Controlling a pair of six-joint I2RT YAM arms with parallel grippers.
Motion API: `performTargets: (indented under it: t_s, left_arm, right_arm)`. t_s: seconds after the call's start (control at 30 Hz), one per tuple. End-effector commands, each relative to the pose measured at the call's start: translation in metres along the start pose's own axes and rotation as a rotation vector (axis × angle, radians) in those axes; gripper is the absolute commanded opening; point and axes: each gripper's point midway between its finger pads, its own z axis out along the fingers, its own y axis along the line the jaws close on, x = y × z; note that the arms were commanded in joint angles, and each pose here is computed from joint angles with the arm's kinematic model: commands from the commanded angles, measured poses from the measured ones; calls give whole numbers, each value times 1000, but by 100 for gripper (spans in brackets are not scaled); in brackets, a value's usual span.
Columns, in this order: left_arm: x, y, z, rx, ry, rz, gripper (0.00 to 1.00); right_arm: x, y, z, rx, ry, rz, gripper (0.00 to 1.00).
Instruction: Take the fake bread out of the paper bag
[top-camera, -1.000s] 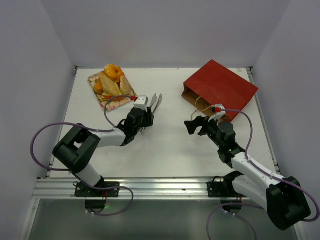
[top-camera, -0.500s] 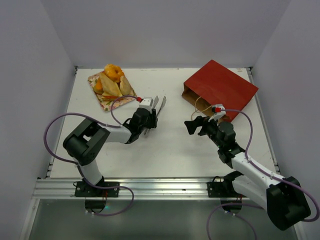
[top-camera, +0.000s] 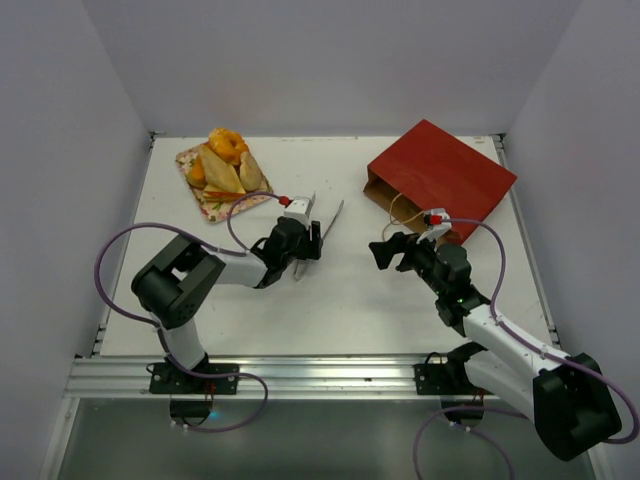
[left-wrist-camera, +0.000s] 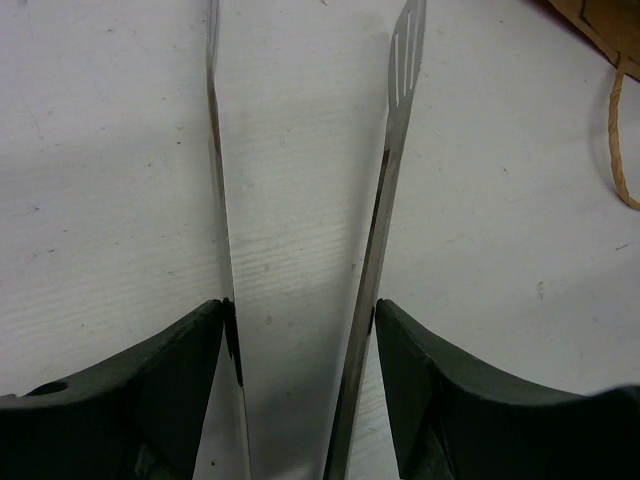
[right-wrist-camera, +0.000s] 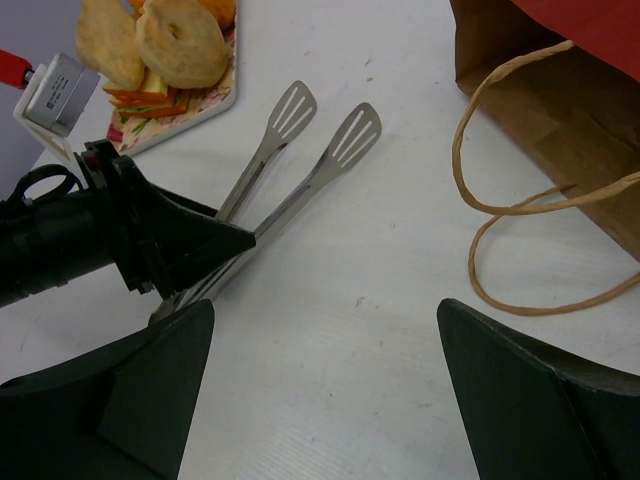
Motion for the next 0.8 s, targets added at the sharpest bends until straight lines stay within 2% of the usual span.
performTargets:
  t_s: [0.0, 0.27, 0.4, 0.43, 0.47, 0.53, 0.57, 0.77]
  left_arm:
    - [-31, -13, -5, 30, -80, -16, 66]
    - [-31, -17, -8, 52, -71, -18, 68]
    - [-38, -19, -25, 75, -102, -35, 70]
    - [-46, -21, -33, 87, -122, -39, 72]
    - [-45, -20, -37, 90, -114, -30, 81]
    - [-52, -21, -52, 100, -124, -28, 88]
    - [-46, -16, -58, 93, -115, -24, 98]
    - [-57, 12, -113, 19, -196, -52, 100]
  right_arm:
    - [-14, 1, 0, 10, -48, -21, 99]
    - [-15, 0, -1, 12, -54, -23, 99]
    - [-15, 1, -3, 9, -58, -28, 99]
    - [-17, 2, -4, 0, -67, -32, 99]
    - [-15, 6, -5, -23, -61, -34, 99]
    - [-18, 10, -5, -41, -66, -39, 99]
    - [-21, 8, -5, -23, -76, -35, 99]
    - [-21, -6, -6, 63, -60, -24, 99]
